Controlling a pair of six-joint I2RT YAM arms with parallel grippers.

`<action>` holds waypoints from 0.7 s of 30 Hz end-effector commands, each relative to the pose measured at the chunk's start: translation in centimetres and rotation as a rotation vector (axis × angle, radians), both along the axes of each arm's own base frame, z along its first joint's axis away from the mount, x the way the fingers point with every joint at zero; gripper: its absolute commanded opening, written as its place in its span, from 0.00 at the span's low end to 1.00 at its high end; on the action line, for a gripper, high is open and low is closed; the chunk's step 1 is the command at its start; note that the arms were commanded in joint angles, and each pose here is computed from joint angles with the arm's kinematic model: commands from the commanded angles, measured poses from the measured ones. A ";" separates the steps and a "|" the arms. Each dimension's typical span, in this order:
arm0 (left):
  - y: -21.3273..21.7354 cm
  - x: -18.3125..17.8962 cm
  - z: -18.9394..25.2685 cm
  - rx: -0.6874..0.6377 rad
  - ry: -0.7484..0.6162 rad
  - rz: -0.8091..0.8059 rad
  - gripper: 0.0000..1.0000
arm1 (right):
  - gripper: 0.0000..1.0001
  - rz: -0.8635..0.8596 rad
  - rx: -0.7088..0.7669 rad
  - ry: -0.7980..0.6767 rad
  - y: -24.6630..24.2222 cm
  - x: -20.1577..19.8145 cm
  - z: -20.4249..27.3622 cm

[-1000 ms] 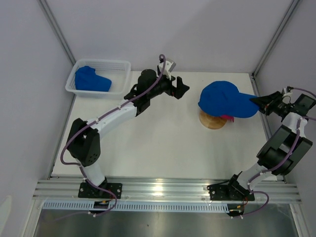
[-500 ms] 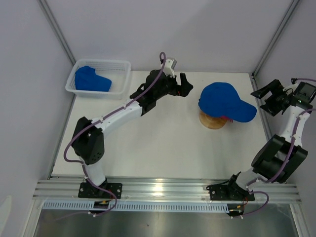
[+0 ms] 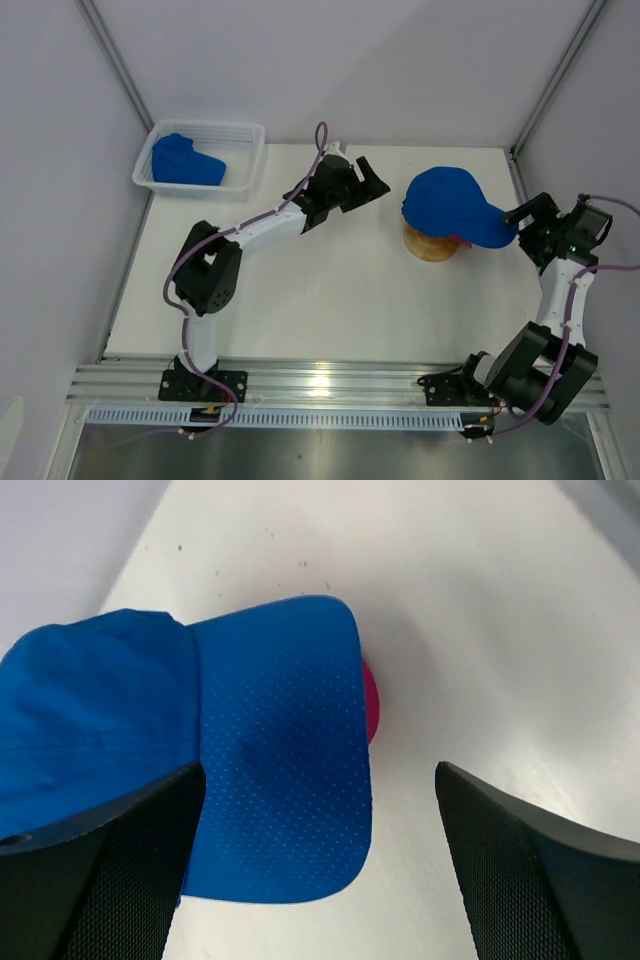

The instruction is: Stack the hats

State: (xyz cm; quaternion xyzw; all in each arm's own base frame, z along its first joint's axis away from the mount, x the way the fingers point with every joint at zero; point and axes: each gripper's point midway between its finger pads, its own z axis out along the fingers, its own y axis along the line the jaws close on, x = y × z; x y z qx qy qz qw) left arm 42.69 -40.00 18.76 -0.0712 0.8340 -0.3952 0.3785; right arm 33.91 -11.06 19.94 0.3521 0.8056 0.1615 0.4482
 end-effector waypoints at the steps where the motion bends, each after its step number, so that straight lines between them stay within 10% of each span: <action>1: -1.4 2.3 1.4 -0.199 0.095 0.068 0.81 | 0.99 -0.077 0.023 -0.153 0.3 0.2 1.7; 21: -8.3 5.0 -3.8 -0.434 0.294 0.031 0.70 | 0.98 -0.175 0.134 -0.382 1.9 0.6 2.3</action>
